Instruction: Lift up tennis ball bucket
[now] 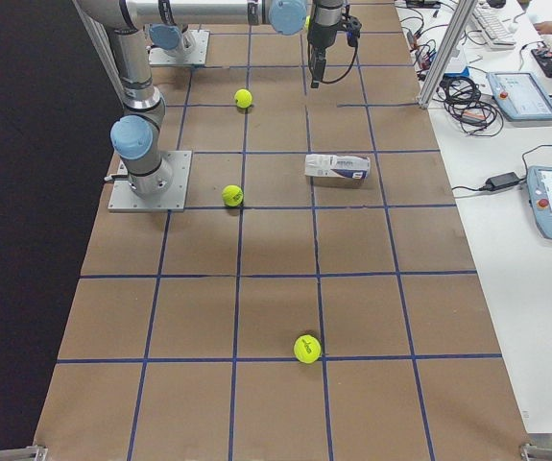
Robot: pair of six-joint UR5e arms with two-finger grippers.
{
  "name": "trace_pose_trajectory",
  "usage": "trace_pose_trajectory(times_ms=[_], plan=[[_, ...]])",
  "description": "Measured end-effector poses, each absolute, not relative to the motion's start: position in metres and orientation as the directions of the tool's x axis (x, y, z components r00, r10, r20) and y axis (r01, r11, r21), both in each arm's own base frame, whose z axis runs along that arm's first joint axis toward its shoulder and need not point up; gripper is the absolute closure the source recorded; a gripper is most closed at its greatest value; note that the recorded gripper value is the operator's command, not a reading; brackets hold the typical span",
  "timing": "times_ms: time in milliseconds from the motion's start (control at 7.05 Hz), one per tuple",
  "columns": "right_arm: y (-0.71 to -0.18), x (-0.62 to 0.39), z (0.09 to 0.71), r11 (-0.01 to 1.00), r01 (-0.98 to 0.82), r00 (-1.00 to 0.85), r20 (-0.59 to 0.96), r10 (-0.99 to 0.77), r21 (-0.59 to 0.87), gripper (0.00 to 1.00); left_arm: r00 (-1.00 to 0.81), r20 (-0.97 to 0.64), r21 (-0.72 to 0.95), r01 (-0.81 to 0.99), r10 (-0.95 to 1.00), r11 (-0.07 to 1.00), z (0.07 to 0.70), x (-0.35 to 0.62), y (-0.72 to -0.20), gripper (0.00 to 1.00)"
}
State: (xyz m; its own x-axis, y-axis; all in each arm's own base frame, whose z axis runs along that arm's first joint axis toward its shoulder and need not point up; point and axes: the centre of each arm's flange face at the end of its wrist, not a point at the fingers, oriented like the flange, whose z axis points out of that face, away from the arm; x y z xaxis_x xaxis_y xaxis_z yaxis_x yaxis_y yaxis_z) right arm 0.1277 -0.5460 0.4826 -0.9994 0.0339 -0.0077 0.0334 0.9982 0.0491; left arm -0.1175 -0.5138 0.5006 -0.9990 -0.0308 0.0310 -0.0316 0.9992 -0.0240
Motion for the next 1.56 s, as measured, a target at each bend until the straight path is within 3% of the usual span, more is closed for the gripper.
trace_pose_trajectory(times_ms=[1560], plan=[[-0.5431,0.1191,0.4826,0.998,0.043,-0.999,-0.003,0.043,0.052,0.00,-0.998,0.042,-0.043,-0.037,-0.035,0.998,0.5061,-0.1201,-0.5129,0.00]])
